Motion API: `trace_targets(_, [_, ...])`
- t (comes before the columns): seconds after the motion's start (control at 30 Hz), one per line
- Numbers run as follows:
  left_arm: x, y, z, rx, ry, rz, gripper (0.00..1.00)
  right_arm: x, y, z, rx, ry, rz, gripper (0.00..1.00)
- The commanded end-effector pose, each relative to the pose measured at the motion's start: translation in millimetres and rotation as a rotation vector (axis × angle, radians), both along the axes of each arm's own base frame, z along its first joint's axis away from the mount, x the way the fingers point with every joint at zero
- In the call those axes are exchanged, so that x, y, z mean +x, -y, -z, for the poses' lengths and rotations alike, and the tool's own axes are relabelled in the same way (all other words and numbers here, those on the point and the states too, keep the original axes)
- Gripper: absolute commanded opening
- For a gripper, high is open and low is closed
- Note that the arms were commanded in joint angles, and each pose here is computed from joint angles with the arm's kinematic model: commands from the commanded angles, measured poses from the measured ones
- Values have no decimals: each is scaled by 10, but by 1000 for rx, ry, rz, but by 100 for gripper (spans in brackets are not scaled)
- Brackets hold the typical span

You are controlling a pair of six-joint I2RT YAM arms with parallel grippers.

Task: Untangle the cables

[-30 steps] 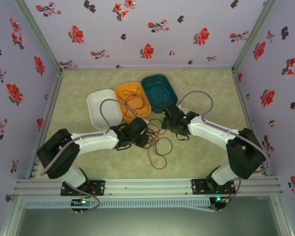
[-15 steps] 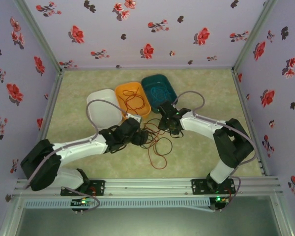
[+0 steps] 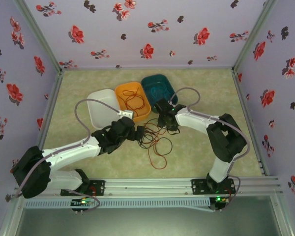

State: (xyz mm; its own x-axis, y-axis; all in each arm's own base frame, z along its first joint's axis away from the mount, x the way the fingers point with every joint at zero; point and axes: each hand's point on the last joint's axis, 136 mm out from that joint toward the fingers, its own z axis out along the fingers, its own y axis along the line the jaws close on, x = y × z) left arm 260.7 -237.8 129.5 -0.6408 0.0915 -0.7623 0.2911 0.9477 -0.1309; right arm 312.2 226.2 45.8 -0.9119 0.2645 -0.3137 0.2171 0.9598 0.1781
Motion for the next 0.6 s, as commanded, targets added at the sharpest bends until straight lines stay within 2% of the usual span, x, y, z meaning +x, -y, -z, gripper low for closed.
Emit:
trace_targets(0.0, [69, -82, -87, 9, 45, -35, 100, 90, 124, 11, -111, 19, -34, 40])
trace_targets(0.2, [78, -97, -95, 7, 47, -44, 100, 168, 163, 85, -126, 16, -58, 37])
trace_targets(0.57, [85, -140, -111, 1, 54, -66, 100, 63, 123, 388, -114, -66, -77, 28])
